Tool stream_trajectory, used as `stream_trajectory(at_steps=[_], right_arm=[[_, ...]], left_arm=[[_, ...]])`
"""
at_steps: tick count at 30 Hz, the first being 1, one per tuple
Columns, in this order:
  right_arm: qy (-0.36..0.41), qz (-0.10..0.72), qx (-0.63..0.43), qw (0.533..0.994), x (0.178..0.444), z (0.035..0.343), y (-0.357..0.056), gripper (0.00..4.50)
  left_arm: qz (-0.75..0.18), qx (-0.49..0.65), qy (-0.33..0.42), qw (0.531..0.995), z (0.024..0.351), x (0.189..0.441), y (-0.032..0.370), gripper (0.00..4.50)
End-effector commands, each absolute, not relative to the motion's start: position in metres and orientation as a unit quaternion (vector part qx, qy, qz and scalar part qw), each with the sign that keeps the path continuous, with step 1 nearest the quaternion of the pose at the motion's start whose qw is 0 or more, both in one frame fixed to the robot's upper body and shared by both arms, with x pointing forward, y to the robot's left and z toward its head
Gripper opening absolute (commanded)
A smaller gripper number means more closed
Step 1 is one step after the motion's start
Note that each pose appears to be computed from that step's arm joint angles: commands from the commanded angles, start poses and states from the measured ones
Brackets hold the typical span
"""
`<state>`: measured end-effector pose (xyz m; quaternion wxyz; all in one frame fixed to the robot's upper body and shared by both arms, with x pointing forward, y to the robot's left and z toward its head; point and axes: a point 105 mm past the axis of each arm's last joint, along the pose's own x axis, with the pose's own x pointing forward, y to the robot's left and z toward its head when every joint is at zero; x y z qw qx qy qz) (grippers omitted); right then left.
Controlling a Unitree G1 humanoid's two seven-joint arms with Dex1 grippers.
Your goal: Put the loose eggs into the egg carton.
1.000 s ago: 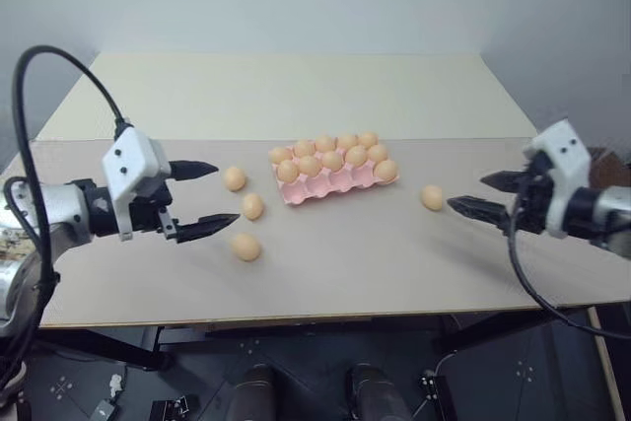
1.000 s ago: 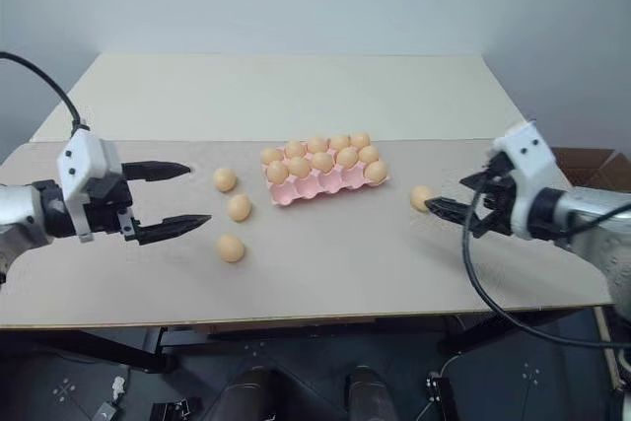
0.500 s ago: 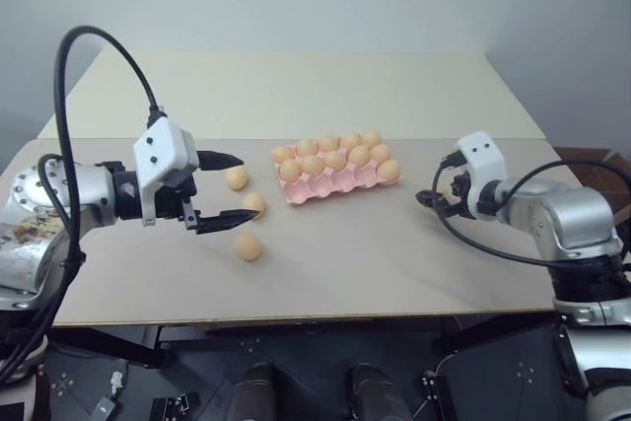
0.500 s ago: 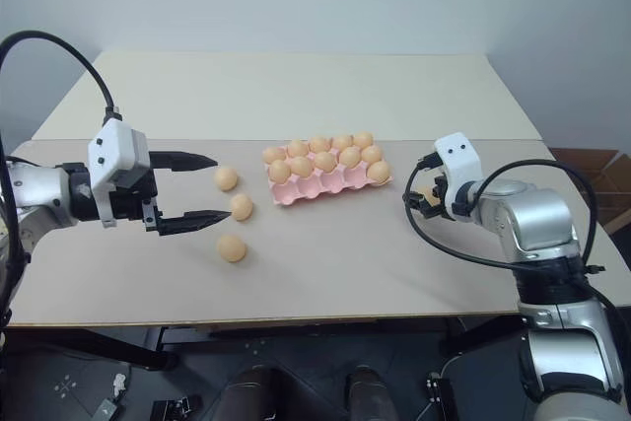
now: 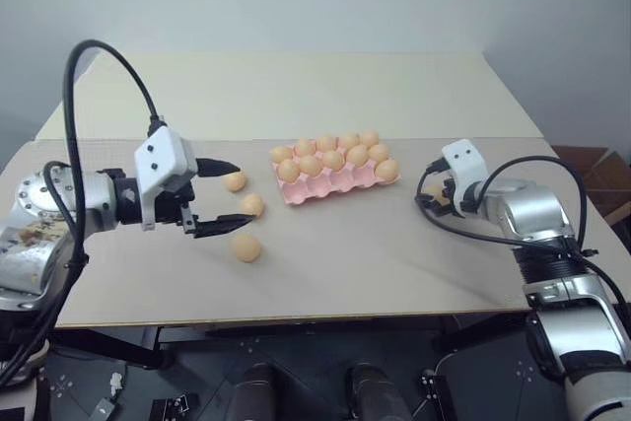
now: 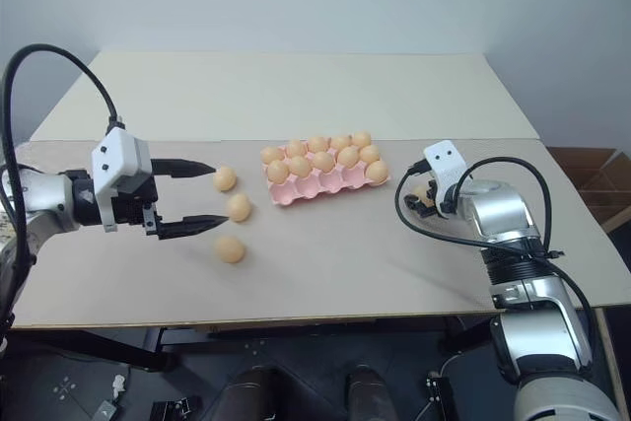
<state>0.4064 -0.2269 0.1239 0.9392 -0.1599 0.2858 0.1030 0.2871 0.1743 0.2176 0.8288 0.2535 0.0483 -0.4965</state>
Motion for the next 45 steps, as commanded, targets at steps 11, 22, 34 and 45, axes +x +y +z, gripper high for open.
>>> stream_trajectory(at_steps=[11, 22, 34, 45], right_arm=[[0.174, 0.168, -0.163, 0.957, 0.400, 0.192, -0.191, 1.66], [0.092, 0.240, -0.138, 0.956, 0.402, 0.216, -0.113, 1.66], [0.116, 0.247, -0.150, 0.950, 0.423, 0.192, -0.103, 1.66], [0.133, 0.252, -0.154, 0.946, 0.428, 0.176, -0.098, 2.39]], left_arm=[[-0.425, 0.262, 0.061, 0.864, 0.221, 0.282, 0.213, 4.50], [-0.389, 0.267, 0.091, 0.877, 0.212, 0.268, 0.231, 4.50], [-0.383, 0.266, 0.090, 0.880, 0.213, 0.264, 0.230, 4.50], [-0.384, 0.250, 0.079, 0.885, 0.214, 0.265, 0.224, 4.50]])
